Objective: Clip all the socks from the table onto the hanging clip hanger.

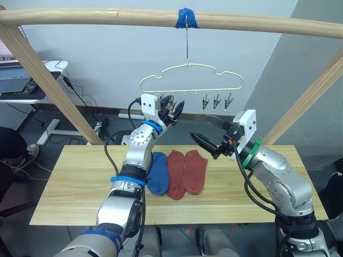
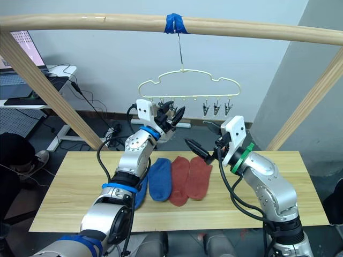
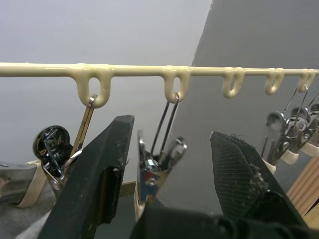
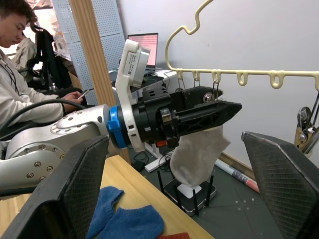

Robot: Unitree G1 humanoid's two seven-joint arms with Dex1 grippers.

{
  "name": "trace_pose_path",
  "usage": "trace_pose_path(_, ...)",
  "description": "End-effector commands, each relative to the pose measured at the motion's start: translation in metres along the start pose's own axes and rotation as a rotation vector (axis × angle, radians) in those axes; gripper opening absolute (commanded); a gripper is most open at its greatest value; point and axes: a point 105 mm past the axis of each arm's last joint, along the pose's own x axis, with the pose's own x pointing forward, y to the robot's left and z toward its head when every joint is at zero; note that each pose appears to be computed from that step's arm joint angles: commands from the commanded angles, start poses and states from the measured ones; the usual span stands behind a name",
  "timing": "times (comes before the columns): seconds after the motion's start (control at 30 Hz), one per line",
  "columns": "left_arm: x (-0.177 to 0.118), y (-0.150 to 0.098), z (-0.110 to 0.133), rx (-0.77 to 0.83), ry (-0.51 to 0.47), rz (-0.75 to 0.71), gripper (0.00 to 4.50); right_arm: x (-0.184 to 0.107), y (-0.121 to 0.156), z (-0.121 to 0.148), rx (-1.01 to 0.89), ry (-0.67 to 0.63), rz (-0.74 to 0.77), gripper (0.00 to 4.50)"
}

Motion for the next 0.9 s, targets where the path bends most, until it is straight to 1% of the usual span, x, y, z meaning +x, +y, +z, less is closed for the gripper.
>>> trace_pose_path(0.03, 0.01, -0.001, 0.02, 0.024, -0.066, 0.001, 2.6, -0.001, 0.001, 0.015, -0.043, -0.052, -0.005, 4.5)
trace_pose_path(0.1, 0.012, 0.0, 0.023, 0.018, -0.076, 0.005, 2.25, -0.002, 0.001, 0.013, -0.044, -0.047, -0.005, 4.5)
trace_pose_path(0.23, 0.013, 0.002, 0.024, 0.016, -0.08, 0.012, 1.06, -0.002, 0.002, 0.013, -0.041, -0.046, -0.004, 4.5)
trace_pose_path(0.27, 0.013, 0.002, 0.024, 0.015, -0.08, 0.013, 0.85, -0.002, 0.002, 0.012, -0.04, -0.046, -0.004, 4.5)
trace_pose_path(0.33, 0.013, 0.002, 0.024, 0.015, -0.081, 0.014, 0.76, -0.002, 0.003, 0.012, -0.039, -0.045, -0.004, 4.5)
trace_pose_path(0.57, 0.01, 0.001, 0.021, 0.001, -0.076, 0.007, 0.76, -0.002, 0.005, 0.009, -0.028, -0.041, -0.003, 4.5)
trace_pose_path(0.73, 0.001, 0.003, 0.017, -0.029, -0.042, -0.018, 0.75, 0.0, -0.001, -0.011, -0.018, 0.02, -0.038, 4.5)
trace_pose_path(0.9, -0.008, 0.003, 0.017, -0.12, -0.04, -0.048, 0.75, 0.002, -0.006, -0.018, -0.006, 0.024, -0.067, 4.5)
